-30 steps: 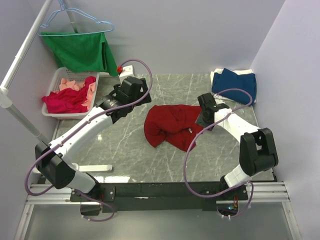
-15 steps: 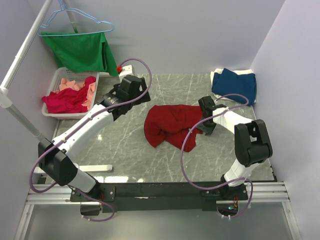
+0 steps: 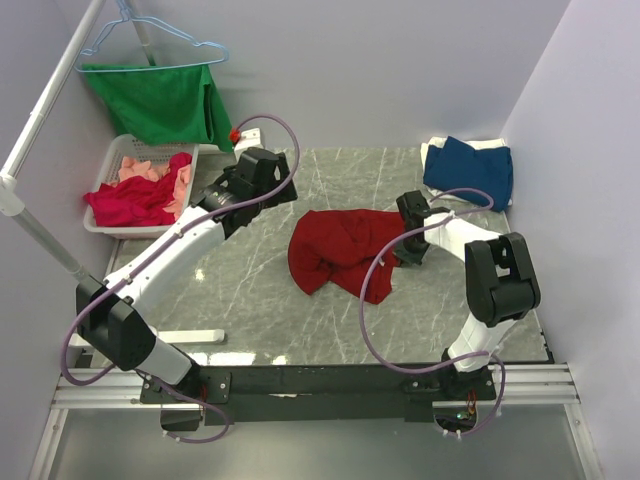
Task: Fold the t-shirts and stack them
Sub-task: Flatten the tshirt out
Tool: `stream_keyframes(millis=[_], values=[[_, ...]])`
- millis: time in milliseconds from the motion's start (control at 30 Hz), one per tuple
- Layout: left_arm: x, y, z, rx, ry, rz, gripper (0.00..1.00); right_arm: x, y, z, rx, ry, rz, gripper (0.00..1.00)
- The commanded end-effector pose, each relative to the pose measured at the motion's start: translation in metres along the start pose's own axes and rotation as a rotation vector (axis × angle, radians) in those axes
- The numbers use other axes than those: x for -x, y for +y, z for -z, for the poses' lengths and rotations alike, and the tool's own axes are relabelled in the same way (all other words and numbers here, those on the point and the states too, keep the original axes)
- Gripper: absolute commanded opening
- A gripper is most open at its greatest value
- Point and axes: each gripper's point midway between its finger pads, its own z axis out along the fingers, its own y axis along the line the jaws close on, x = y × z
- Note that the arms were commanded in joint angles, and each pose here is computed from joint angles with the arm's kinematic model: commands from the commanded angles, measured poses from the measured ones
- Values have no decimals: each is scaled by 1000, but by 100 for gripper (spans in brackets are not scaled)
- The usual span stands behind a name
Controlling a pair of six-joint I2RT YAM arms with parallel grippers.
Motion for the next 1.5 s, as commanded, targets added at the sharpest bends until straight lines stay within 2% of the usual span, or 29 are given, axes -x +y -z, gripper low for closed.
stream_keyframes(millis=[0, 233, 433, 667, 767, 833, 1000, 1033, 1133, 1333, 1467], values=[[13, -7, 0, -34, -29, 0, 88, 14, 3, 6, -12, -27, -14, 0], [13, -7, 2, -46, -30, -1, 88, 55, 25, 69, 105, -180, -33, 0], [13, -11, 5, -72, -25, 2, 88, 100, 41, 173, 289, -398, -67, 0], [6, -22, 3, -132, 5, -5, 88, 132, 25, 294, 443, -670, -122, 0], [0, -31, 1, -181, 33, -10, 88, 138, 18, 335, 506, -763, -135, 0], [-5, -48, 4, -274, 61, -22, 87, 142, 16, 351, 526, -800, -137, 0], [-41, -81, 20, -499, 150, -122, 85, 144, 18, 341, 496, -778, -148, 0], [-61, -91, 26, -536, 185, -168, 84, 144, 19, 338, 493, -771, -151, 0], [-104, -99, 29, -546, 260, -292, 83, 146, 23, 334, 496, -760, -159, 0], [-154, -117, 28, -605, 341, -326, 76, 150, 29, 330, 482, -744, -157, 0], [-176, -117, 11, -558, 389, -342, 75, 148, 32, 323, 482, -720, -155, 0]])
